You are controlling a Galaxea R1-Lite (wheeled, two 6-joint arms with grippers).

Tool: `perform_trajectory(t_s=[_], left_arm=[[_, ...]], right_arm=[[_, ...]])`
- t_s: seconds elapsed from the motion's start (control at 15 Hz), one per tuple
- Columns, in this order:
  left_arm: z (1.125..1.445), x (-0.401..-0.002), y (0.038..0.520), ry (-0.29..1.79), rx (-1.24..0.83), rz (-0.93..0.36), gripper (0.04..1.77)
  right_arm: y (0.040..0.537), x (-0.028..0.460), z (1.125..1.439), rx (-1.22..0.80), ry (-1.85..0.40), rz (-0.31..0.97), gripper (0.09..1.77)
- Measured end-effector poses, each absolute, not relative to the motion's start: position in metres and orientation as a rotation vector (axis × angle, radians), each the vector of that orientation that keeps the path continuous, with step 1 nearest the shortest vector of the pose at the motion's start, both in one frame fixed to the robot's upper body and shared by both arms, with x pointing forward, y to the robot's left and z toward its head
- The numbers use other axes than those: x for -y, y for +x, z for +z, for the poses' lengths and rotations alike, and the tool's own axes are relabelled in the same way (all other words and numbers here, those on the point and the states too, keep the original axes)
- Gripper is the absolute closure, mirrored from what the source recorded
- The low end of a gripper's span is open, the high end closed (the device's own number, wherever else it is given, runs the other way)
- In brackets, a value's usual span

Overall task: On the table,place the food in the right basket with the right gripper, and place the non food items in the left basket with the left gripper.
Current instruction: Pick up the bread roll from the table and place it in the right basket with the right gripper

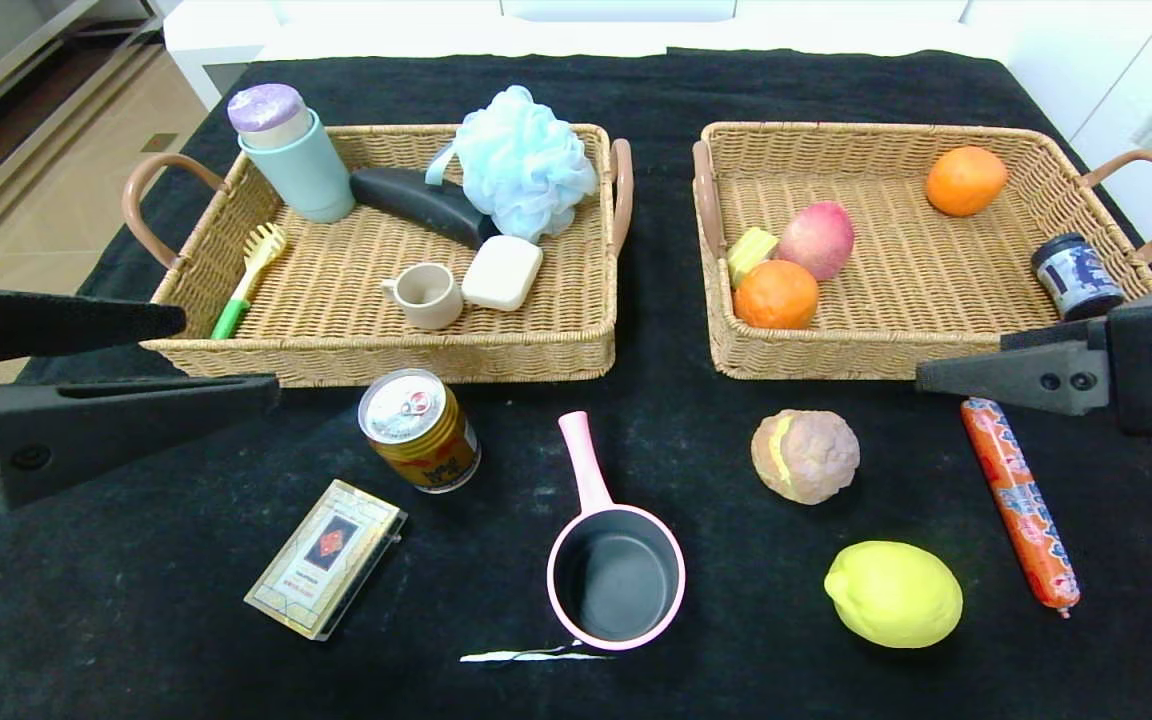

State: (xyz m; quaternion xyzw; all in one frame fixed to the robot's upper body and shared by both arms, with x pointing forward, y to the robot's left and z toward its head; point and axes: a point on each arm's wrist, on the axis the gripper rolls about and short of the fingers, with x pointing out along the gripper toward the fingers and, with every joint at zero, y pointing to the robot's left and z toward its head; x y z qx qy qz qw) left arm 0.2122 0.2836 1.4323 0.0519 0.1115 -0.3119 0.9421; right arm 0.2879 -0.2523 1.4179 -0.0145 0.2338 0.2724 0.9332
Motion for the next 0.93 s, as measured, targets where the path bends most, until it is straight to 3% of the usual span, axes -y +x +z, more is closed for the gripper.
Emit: perform_trajectory(t_s=[0.47,0.93], left_arm=[[1.432,-0.282,0.214,0.106,-0.231,-0.640,0.09],[1.430,-0.281,0.215,0.107,-0.237,-0.642,0.09]], right_arm=[[0.303,0.228,1.411,-0.519,-0.046,0.603,0.15],[0.316,0.197,1.391,-0.591,-0.096,0.493,0.15]])
